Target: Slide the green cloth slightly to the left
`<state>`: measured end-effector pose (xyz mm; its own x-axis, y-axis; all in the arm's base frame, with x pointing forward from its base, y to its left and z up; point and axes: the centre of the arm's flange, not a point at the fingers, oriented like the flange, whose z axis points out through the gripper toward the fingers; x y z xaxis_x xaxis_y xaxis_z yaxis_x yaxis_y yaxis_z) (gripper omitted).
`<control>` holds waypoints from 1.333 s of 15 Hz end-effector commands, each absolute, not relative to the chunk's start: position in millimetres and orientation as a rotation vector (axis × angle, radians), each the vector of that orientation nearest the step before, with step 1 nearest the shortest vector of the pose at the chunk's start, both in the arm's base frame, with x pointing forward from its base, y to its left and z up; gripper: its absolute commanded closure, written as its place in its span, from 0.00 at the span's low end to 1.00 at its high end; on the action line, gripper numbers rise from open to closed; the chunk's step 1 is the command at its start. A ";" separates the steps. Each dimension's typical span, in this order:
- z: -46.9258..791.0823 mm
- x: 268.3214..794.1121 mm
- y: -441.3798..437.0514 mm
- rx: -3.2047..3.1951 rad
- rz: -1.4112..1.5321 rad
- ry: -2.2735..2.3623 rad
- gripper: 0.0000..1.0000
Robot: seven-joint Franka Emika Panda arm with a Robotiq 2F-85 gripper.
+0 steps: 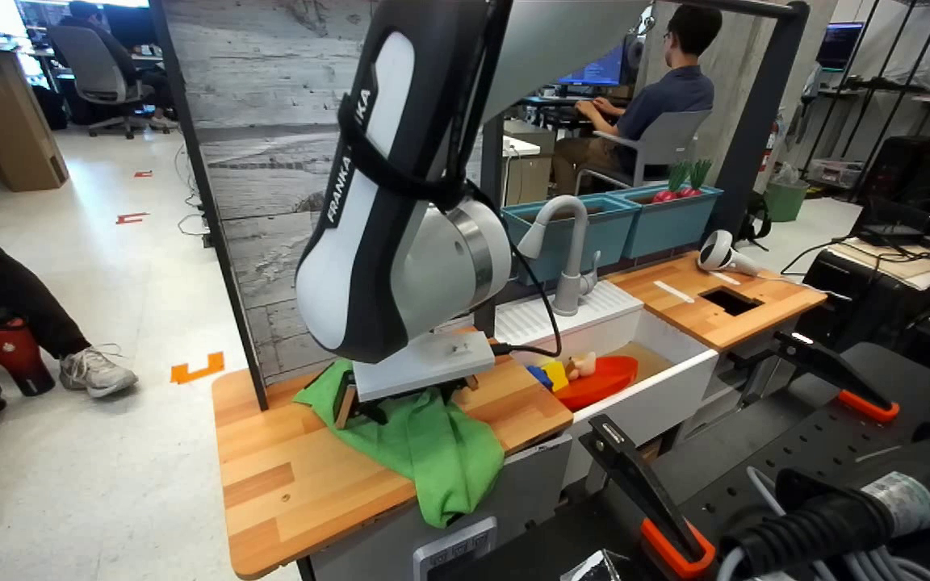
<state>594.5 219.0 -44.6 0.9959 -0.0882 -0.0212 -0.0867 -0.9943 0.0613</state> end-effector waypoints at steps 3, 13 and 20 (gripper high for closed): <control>-66.6 585.1 260.8 3.045 -0.071 0.001 0.00; -54.8 569.1 291.5 3.037 -0.058 0.107 0.00; -25.4 562.9 292.9 3.058 -0.007 0.111 0.00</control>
<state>570.9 289.7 -40.6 0.9977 0.0620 -0.0259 0.0639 -0.9947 0.0809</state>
